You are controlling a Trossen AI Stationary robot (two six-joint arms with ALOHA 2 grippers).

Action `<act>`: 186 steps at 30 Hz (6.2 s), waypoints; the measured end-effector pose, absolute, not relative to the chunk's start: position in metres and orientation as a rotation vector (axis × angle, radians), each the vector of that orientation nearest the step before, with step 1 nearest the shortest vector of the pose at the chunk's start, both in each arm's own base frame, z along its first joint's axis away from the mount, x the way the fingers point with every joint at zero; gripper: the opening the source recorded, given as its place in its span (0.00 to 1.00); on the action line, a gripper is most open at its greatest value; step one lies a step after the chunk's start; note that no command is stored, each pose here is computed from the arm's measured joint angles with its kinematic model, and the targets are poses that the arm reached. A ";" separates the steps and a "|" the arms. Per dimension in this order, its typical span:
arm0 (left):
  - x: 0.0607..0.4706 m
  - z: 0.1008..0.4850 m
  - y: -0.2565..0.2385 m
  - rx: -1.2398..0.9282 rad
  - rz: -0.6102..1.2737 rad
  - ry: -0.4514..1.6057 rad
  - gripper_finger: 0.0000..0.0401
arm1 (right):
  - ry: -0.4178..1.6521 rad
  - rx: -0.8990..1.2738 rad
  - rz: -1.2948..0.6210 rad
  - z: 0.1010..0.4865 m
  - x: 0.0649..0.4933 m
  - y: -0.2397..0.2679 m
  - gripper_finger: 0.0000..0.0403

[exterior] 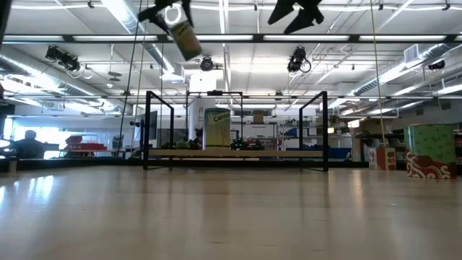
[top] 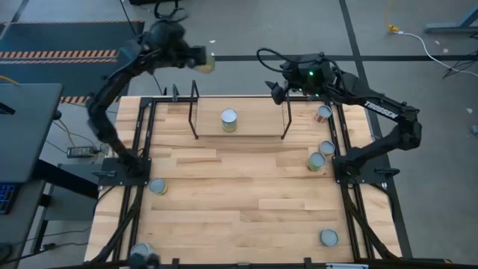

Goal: Pick and place cans onto a shelf
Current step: Put the canned oranges on the shelf, then put the canned spaghetti on the shelf

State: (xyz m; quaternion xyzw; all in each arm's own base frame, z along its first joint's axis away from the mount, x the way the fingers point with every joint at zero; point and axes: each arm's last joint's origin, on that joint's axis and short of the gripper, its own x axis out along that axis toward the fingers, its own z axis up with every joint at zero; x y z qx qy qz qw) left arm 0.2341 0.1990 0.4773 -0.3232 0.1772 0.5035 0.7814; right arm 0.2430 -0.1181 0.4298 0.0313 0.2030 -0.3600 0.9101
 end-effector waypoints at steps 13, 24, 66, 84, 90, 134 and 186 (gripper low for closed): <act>0.327 0.426 0.244 -0.788 0.940 0.428 0.79 | 0.577 0.042 -0.743 0.422 0.220 -0.131 0.99; 0.364 0.368 0.260 -0.839 0.899 0.607 0.79 | 0.613 0.025 -0.768 0.420 0.202 -0.164 0.99; 0.410 0.257 0.256 -0.615 1.095 1.028 0.79 | 0.632 0.276 -0.775 0.372 0.256 -0.179 0.99; 0.402 0.255 0.262 -0.671 1.029 1.092 0.88 | 0.631 0.278 -0.729 0.373 0.260 -0.172 0.99; 0.401 0.255 0.262 -0.653 1.005 1.115 0.88 | 0.627 0.281 -0.720 0.373 0.262 -0.169 0.99; 0.380 0.296 0.244 -0.572 0.978 1.109 0.01 | 0.559 0.351 -0.713 0.376 0.269 -0.163 0.93; 0.370 0.379 0.245 -0.422 0.854 0.652 0.03 | 0.468 0.134 -0.593 0.419 0.243 -0.108 0.93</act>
